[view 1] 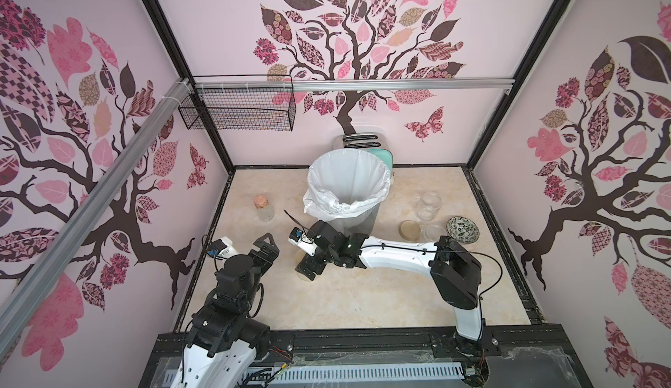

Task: Empty moldy rice from jars
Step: Pick up the jar from the center of the board.

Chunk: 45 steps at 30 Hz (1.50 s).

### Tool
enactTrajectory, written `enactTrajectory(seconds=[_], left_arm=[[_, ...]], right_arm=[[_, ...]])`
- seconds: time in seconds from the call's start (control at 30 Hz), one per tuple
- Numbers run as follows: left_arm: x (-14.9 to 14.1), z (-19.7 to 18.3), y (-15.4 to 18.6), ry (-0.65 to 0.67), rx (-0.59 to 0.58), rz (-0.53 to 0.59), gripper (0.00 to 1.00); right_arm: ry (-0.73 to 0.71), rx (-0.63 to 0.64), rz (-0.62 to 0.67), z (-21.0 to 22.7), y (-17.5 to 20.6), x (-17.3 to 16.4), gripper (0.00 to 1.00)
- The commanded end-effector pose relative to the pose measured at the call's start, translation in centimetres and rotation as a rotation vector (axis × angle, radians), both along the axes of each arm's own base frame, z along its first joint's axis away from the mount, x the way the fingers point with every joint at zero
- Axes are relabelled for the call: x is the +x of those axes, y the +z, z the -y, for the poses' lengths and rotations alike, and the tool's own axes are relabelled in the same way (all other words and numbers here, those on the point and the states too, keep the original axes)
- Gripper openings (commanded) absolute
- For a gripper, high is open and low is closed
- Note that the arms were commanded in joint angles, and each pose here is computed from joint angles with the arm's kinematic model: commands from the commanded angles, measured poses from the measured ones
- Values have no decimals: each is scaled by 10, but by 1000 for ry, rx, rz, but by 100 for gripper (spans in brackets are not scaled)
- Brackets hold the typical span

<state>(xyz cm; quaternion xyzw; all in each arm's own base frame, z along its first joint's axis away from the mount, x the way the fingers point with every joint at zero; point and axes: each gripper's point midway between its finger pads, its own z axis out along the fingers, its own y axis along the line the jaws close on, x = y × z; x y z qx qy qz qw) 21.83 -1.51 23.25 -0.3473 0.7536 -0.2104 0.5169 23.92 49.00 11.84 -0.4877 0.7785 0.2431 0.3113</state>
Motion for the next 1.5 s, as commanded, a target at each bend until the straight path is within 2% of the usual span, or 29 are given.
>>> enactTrajectory(seconds=[0.0,0.33,0.43,0.6,0.83,1.0,1.1,1.23,1.33,1.47], left_arm=[[0,0,2,0,-14,20,98],[0,1,1,-4,-20,22,98],[0,1,1,-6,-18,21,98],[0,3,2,-20,-4,21,98],[4,12,8,-89,44,30,98],[12,35,16,-245,137,11,98],[20,65,16,-421,172,1,98],[23,109,17,-665,146,9,97],[16,138,24,-834,146,69,98],[-11,177,41,-1105,218,230,98]], right_arm=[[-7,0,6,-7,-2,0,96],[-38,-20,23,-5,-11,6,96],[-37,-19,22,-5,-11,6,90],[-50,16,19,-3,1,5,72],[-71,108,23,10,52,-2,70],[-113,240,-24,45,102,-7,69],[-147,298,-38,74,126,-9,68],[-190,324,-52,117,144,-17,68],[-233,337,-57,153,155,-24,67],[-283,367,-68,197,173,-32,67]])
